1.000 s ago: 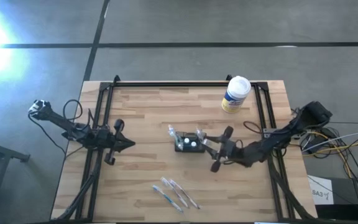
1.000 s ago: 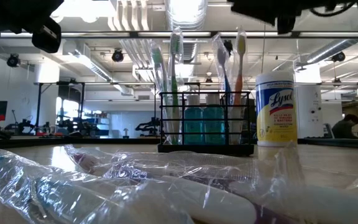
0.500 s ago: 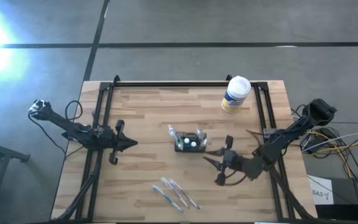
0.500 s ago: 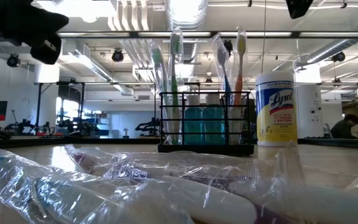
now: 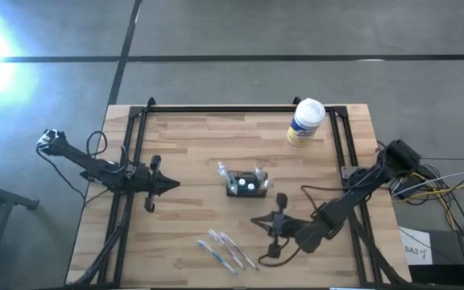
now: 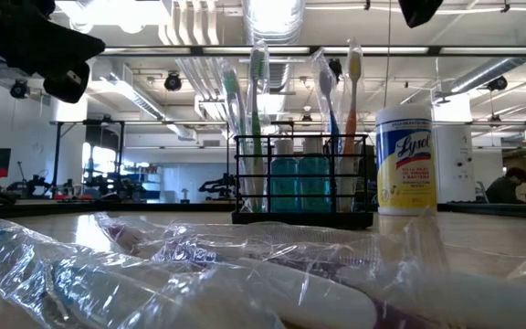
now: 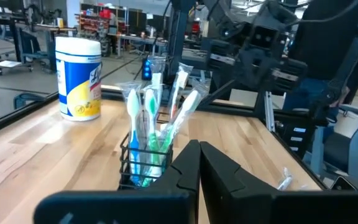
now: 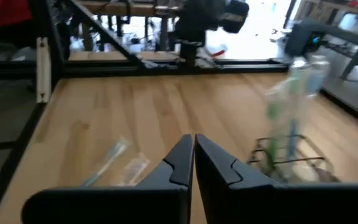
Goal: Pick & Place toothbrushing station
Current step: Put the blue toothbrush into the black mesh organizer
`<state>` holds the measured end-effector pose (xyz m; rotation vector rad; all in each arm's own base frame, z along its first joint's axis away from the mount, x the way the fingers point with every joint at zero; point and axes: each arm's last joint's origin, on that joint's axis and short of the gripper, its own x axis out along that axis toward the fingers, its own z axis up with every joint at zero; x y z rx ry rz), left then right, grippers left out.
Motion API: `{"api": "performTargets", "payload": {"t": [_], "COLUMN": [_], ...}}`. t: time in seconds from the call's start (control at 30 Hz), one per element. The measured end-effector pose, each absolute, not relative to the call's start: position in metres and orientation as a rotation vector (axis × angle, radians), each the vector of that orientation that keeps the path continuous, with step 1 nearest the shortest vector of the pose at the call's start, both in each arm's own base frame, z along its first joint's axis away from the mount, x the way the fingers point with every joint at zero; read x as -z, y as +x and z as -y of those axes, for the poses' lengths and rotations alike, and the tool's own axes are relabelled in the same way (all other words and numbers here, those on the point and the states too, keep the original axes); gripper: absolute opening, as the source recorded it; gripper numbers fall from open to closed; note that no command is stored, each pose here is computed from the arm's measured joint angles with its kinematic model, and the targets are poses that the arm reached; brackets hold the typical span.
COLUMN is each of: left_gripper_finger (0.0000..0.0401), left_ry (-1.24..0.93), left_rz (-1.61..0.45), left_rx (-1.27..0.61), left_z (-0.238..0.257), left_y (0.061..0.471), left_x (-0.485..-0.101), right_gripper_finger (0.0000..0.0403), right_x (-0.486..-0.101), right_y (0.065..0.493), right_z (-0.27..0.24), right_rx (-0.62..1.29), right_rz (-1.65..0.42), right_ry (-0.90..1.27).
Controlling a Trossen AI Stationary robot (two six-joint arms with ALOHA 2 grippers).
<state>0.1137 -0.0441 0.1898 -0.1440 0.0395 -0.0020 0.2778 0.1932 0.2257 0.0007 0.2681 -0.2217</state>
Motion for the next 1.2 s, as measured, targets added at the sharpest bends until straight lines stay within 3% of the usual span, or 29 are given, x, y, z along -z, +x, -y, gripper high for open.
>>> {"api": "performTargets", "payload": {"t": [0.17,0.33,0.7,1.0,1.2], "left_gripper_finger": [0.0014,0.0010,0.0021,0.0025,0.0026], "left_ry": [-0.143,-0.165,-0.190,-0.186,-0.186], "left_rz": [-0.050,-0.063,-0.066,-0.080,-0.087], "left_rx": [0.003,0.003,0.017,0.054,0.065], "left_z": [0.044,0.044,0.045,0.046,0.046], "left_y": [0.114,0.114,0.114,0.113,0.113], "left_x": [-0.189,-0.187,-0.187,-0.186,-0.185], "right_gripper_finger": [0.0013,0.0013,0.0013,0.0013,0.0059], "right_x": [-0.224,-0.215,-0.193,-0.186,-0.189], "right_y": [0.299,0.320,0.353,0.382,0.386], "right_z": [-0.211,-0.229,-0.247,-0.258,-0.255], "right_rx": [0.188,0.121,0.289,0.262,0.264], "right_rz": [-0.276,-0.410,-0.812,-0.877,-0.880], "right_ry": [0.035,0.065,0.232,0.271,0.306]}}
